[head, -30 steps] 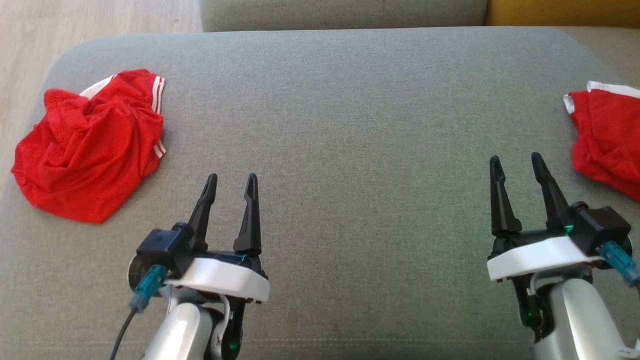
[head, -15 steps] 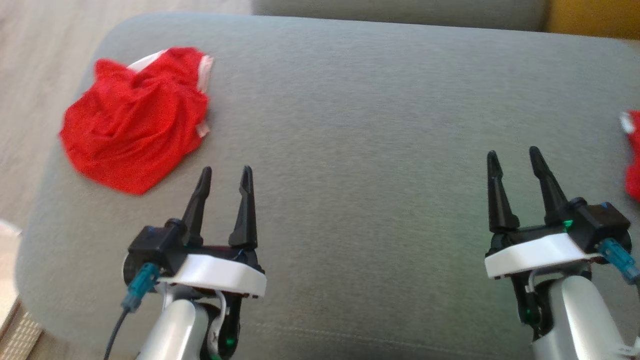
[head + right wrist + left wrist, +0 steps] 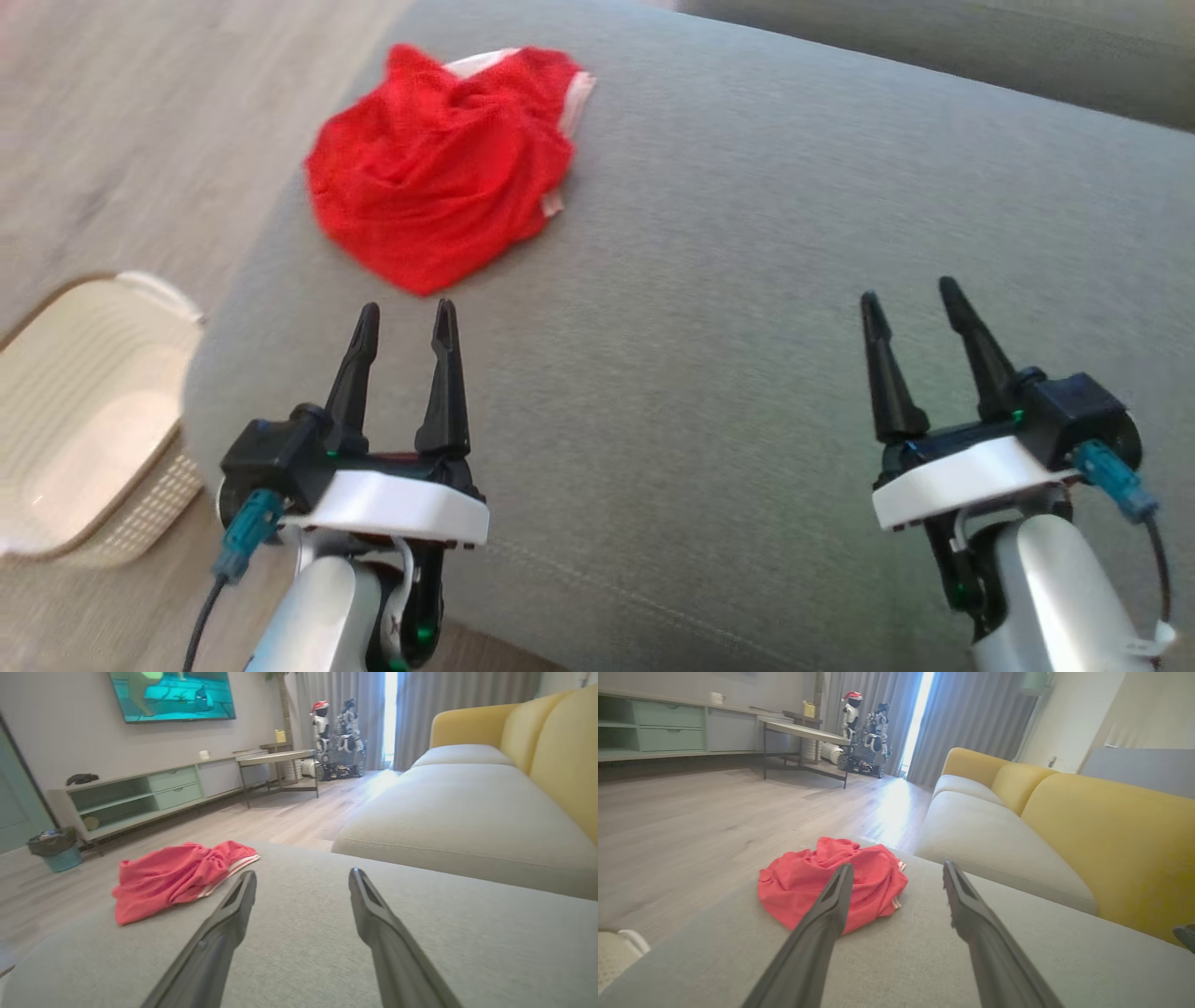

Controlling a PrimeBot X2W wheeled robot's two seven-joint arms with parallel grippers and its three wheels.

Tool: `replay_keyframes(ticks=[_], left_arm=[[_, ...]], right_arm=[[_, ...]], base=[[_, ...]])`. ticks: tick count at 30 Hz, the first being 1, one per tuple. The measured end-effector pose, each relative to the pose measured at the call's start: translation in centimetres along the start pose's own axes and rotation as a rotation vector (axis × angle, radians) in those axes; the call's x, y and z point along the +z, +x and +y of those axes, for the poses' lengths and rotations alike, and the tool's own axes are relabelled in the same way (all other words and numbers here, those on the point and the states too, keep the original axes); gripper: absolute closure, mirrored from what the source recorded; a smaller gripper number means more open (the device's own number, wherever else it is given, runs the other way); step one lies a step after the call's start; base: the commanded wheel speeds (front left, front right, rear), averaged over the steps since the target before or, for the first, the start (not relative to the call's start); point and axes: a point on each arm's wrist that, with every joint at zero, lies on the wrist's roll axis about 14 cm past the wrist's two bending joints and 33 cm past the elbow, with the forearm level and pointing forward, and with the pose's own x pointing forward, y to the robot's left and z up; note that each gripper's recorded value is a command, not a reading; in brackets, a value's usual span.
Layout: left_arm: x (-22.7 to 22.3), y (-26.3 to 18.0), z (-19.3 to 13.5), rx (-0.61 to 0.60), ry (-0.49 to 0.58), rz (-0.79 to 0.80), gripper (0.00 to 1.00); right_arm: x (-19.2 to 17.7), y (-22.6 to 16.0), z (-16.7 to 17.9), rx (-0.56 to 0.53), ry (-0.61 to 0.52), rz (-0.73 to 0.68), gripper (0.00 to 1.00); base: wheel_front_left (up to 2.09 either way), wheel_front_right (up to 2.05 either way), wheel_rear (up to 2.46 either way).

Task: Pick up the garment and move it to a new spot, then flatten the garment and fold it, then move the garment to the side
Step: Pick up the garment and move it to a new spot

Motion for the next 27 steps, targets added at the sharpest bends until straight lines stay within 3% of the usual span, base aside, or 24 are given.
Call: replay_keyframes(ticks=[5, 10, 27], left_arm=[[1.0, -1.4, 2.5, 0.085, 0.008, -0.021, 0.0], [1.4, -2.4, 3.6, 0.121, 0.01, -0.03, 0.0], [1.0, -1.8, 4.0, 0.141, 0.004, -0.018, 0.0]], right_arm=[[-0.2, 1.4, 2.8, 0.099, -0.015, 0.01, 0.0], [0.2, 1.8, 4.0, 0.131, -0.02, 0.0, 0.0], [-0.6, 1.0, 2.6, 0.091, -0.009, 0.028, 0.0]], base=[[0.0, 0.0, 0.0], [0.0, 0.0, 0.0], [0.0, 0.0, 0.0]])
